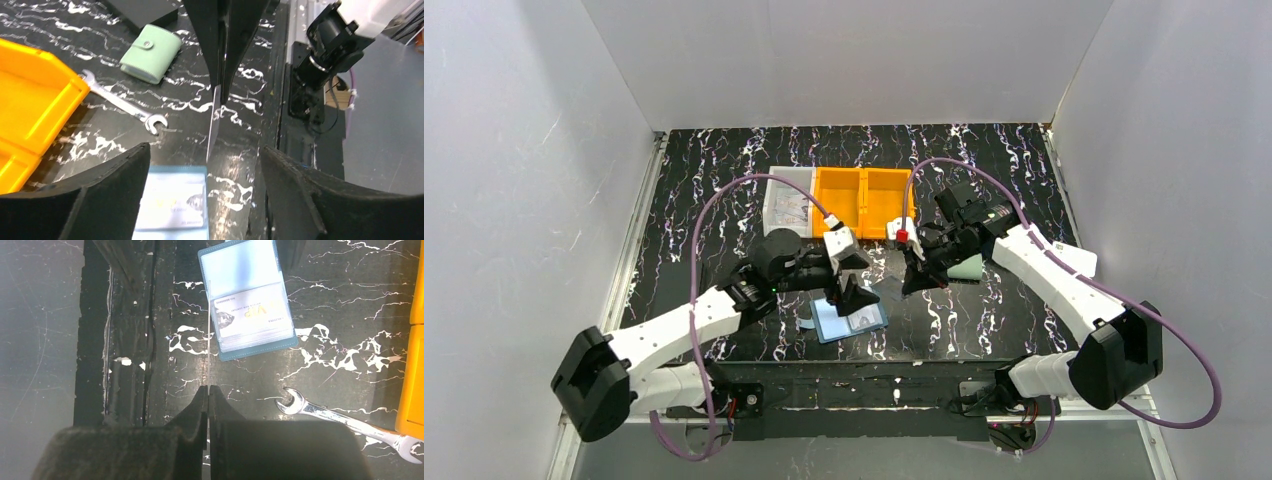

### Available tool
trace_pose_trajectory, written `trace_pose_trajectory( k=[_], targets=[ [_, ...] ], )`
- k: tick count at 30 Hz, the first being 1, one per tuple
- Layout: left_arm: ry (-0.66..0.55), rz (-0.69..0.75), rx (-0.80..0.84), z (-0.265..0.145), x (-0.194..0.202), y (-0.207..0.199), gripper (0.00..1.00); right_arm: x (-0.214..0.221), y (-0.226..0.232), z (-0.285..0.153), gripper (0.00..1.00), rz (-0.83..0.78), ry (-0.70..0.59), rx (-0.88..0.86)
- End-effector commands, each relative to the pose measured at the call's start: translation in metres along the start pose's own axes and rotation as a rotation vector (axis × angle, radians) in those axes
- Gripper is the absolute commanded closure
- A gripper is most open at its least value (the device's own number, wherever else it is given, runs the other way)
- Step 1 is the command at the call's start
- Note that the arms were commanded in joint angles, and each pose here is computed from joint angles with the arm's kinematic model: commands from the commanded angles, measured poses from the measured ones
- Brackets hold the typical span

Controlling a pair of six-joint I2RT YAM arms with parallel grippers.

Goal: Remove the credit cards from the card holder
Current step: Place the credit card in the storage box.

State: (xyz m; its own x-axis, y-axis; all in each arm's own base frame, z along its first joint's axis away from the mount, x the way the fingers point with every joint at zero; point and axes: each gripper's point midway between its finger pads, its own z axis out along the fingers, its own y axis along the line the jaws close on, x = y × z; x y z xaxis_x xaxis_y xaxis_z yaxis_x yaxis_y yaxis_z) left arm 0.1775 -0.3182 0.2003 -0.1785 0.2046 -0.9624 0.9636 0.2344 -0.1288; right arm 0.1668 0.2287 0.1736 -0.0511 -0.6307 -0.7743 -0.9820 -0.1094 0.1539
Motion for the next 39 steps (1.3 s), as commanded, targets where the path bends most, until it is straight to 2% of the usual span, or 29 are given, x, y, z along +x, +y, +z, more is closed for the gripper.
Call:
trace_pose_trajectory(
  k=[1,3,6,9,11,12,13,14,17,18,21,25,28,35,37,39],
  targets=[
    [-0.109,-0.046,0.101,0.02,-0.025,-0.016,0.26,-0.008,0.01,-0.001,0.99,-0.027,-0.035,-0.039],
    [-0.095,-0.067,0.105,0.024,-0.02,-0.017,0.32,-0.009,0.01,-0.001,0.99,-0.025,-0.039,-0.044],
    [-0.08,-0.103,0.1,0.028,-0.014,-0.015,0.53,-0.009,0.011,-0.001,0.99,-0.022,-0.04,-0.048],
    [-0.065,-0.125,0.119,0.031,-0.009,-0.018,0.68,-0.01,0.012,-0.001,0.99,-0.025,-0.042,-0.048],
    [-0.059,-0.134,0.135,0.033,-0.008,-0.02,0.97,-0.009,0.012,-0.001,0.98,-0.026,-0.042,-0.047],
    [-0.057,-0.139,0.148,0.033,-0.008,-0.022,1.0,-0.009,0.011,-0.001,0.97,-0.022,-0.041,-0.045],
    [-0.059,-0.143,0.152,0.032,-0.008,-0.023,1.0,-0.009,0.011,-0.001,0.91,-0.019,-0.044,-0.045],
    [-0.062,-0.154,0.143,0.031,-0.009,-0.022,1.0,-0.01,0.012,-0.001,0.8,-0.007,-0.052,-0.043],
    [-0.089,-0.196,0.068,0.026,-0.007,-0.015,1.0,-0.02,0.013,-0.008,0.33,0.043,-0.152,-0.048],
    [-0.116,-0.217,0.042,0.023,-0.007,-0.012,1.0,-0.023,0.011,-0.013,0.23,0.062,-0.197,-0.044],
    [-0.25,-0.295,-0.005,0.011,-0.017,-0.01,1.0,-0.028,0.009,-0.028,0.09,0.114,-0.317,-0.02],
    [-0.446,-0.391,-0.033,-0.005,-0.035,-0.007,1.0,-0.041,0.003,-0.043,0.03,0.181,-0.496,0.003],
    [-0.517,-0.437,-0.029,-0.01,-0.041,-0.007,1.0,-0.053,0.006,-0.051,0.04,0.257,-0.62,-0.065],
    [-0.554,-0.442,-0.02,0.0,-0.057,-0.009,1.0,-0.048,0.0,-0.043,0.07,0.337,-0.607,-0.063],
    [-0.559,-0.44,-0.023,0.002,-0.059,-0.008,1.0,-0.049,0.002,-0.042,0.1,0.334,-0.606,-0.074],
    [-0.557,-0.447,-0.03,0.005,-0.058,-0.007,1.0,-0.051,0.004,-0.041,0.18,0.329,-0.605,-0.086]
  ],
)
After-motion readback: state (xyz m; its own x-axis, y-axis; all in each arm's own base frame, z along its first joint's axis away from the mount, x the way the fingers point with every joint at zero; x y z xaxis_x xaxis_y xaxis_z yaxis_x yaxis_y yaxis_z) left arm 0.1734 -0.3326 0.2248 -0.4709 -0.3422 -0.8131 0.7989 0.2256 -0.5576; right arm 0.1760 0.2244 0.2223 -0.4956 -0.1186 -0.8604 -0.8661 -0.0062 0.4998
